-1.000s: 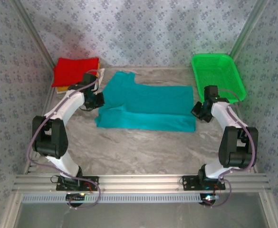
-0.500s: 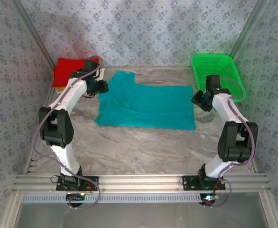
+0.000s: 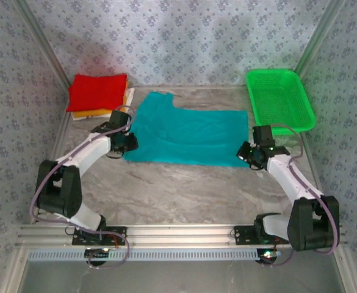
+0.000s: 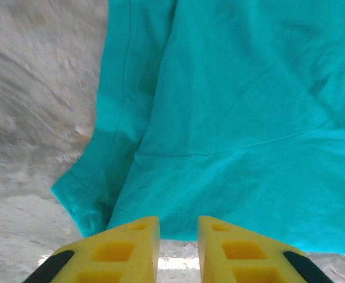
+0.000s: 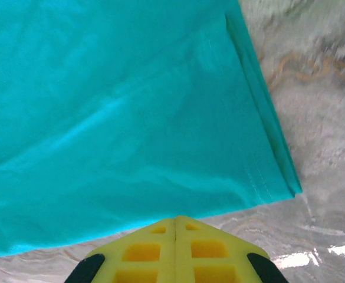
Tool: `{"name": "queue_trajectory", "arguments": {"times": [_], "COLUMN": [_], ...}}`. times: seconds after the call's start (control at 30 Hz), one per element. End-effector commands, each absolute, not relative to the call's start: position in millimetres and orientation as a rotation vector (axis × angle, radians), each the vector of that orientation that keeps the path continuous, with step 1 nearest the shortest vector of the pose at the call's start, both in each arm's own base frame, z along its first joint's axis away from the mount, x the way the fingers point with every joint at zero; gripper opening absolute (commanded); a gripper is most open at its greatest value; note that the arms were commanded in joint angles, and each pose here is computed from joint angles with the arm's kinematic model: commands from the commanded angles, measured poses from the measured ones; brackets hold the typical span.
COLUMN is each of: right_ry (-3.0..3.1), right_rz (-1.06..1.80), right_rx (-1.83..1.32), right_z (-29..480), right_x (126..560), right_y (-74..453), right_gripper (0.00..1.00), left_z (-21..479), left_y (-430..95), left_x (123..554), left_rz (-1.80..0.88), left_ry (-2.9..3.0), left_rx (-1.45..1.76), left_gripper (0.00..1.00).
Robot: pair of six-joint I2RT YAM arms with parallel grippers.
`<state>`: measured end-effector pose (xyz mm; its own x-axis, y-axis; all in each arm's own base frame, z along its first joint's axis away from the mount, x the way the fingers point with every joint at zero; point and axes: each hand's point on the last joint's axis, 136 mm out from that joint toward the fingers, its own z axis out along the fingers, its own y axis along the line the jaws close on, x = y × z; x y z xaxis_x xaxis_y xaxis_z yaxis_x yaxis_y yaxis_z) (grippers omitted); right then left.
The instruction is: Fold and stack the t-shirts
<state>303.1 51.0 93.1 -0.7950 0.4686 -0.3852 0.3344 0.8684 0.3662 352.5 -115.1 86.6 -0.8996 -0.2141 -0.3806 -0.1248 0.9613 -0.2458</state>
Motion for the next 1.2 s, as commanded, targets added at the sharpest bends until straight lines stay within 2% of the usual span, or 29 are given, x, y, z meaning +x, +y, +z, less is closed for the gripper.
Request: {"name": "queue_trajectory", "arguments": {"times": [0.0,0.17,0.33,0.5,0.77,0.83,0.93,1.07,1.17], "right_ry": [2.572,2.665,2.720,2.788,2.783,2.751,2.658,2.592,2.615], "right_rz": [0.376,0.402,0.369,0.396,0.407,0.408,0.423,0.484,0.443], "right_rx": [0.581,0.548,0.617,0.728,0.834,0.838,0.809,0.591,0.387], "right_z": [79,49,27,9,19,29,54,97,108], "right_x": [312,315,305,268,219,219,243,288,310], "right_y": [53,62,56,52,49,47,47,70,91], "right_gripper": [0.00,0.00,0.00,0.00,0.00,0.00,0.00,0.00,0.00], "left_z": [75,39,11,-8,-1,14,48,100,125], "left_y": [-129,-124,-110,-96,-85,-82,-89,-113,-129], "left_x": [364,358,332,287,233,239,266,316,351], "left_rz": [-0.378,-0.345,-0.290,-0.268,-0.258,-0.247,-0.281,-0.365,-0.384], "left_ry": [2.674,2.756,2.826,2.893,2.945,2.908,2.836,2.723,2.650], "left_rx": [-0.249,-0.333,-0.451,-0.576,-0.626,-0.602,-0.528,-0.384,-0.295], "left_gripper": [0.21,0.23,0.23,0.24,0.26,0.27,0.29,0.32,0.36]}}
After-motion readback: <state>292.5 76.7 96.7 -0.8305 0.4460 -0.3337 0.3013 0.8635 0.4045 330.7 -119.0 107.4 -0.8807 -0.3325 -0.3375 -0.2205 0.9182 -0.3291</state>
